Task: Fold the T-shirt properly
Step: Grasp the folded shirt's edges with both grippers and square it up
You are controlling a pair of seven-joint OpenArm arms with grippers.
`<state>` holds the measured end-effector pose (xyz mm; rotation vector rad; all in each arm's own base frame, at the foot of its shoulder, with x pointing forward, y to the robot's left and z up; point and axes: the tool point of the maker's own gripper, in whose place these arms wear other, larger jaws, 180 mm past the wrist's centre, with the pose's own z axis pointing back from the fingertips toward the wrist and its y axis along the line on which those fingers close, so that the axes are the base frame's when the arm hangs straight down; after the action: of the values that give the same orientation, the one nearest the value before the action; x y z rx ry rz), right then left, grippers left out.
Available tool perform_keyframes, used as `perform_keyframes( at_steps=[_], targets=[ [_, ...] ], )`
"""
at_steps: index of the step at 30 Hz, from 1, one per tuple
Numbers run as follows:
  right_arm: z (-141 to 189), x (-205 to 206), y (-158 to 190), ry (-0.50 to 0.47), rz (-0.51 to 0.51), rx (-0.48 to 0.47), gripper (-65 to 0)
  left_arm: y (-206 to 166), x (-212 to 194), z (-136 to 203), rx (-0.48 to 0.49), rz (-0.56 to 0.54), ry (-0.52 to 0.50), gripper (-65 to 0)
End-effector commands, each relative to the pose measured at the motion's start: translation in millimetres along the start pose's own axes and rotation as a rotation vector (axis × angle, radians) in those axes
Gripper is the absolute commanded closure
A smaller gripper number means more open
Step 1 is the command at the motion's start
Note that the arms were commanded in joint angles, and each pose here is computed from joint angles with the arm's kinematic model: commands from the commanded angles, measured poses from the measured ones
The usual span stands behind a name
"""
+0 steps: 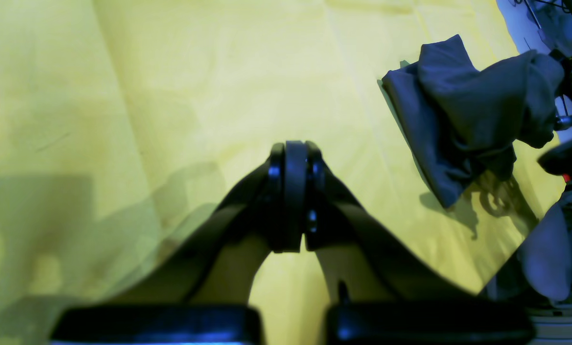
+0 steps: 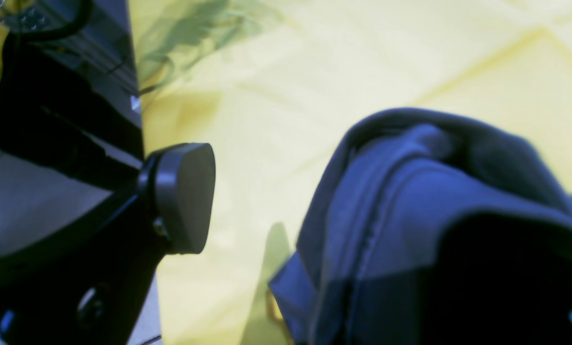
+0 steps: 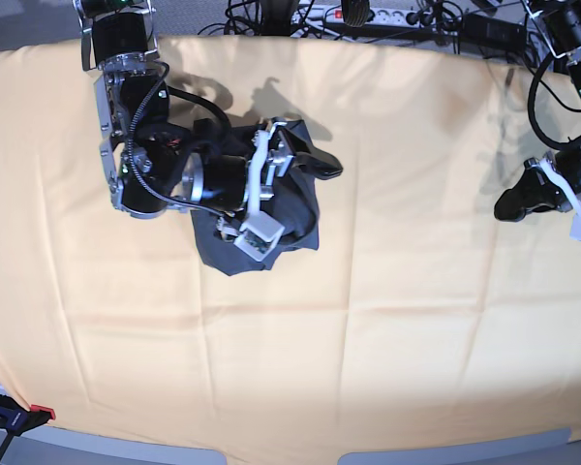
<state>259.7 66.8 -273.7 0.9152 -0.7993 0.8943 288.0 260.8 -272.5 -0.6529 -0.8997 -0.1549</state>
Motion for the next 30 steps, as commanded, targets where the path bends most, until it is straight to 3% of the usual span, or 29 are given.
perform_keyframes(
  at_steps=[1, 5, 10, 13, 16, 19, 20, 25, 30],
  targets=[
    [-3.6, 31.0, 9.2, -0.082, 0.052, 0.040, -49.9, -2.2, 15.4, 5.6, -0.004, -0.034, -0.032, 0.0],
    [-14.6, 47.8, 5.5, -0.044, 0.163, 0.007, -49.9, -2.3, 15.3, 5.5, -0.005, -0.034, -0.032, 0.0],
    [-28.2, 37.9, 25.2, 0.009, 0.200, 0.069, -49.7, -1.2, 14.5, 5.5, 0.001, -0.036, -0.027, 0.0],
    [-30.8, 33.6, 21.8, 0.043, 0.231, 0.042, -48.3, -1.2, 13.6, 5.6, 0.001, -0.034, -0.026, 0.0],
    [-21.6, 39.9, -0.6, 0.066, 0.260, -0.043, -32.6, -1.2, 13.7, 5.6, 0.001, -0.035, -0.026, 0.0],
    [-3.7, 47.9, -25.6, 0.059, 0.240, -0.124, -5.7, -1.8, 11.3, 5.9, -0.002, -0.032, -0.015, 0.0],
    [3.5, 50.9, -34.1, 0.043, 0.226, -0.153, 0.0, -3.1, 12.5, 6.4, -0.010, -0.032, -0.019, 0.0],
    [42.1, 59.2, -72.3, -0.038, 0.172, -0.283, 0.0, -29.6, 26.3, 9.7, -0.147, -0.077, -0.080, 0.0],
    [70.4, 41.3, -115.1, -0.016, 0.172, -0.412, 0.0, -64.9, 17.5, -10.8, -0.238, -0.171, -0.002, 0.0]
  ],
)
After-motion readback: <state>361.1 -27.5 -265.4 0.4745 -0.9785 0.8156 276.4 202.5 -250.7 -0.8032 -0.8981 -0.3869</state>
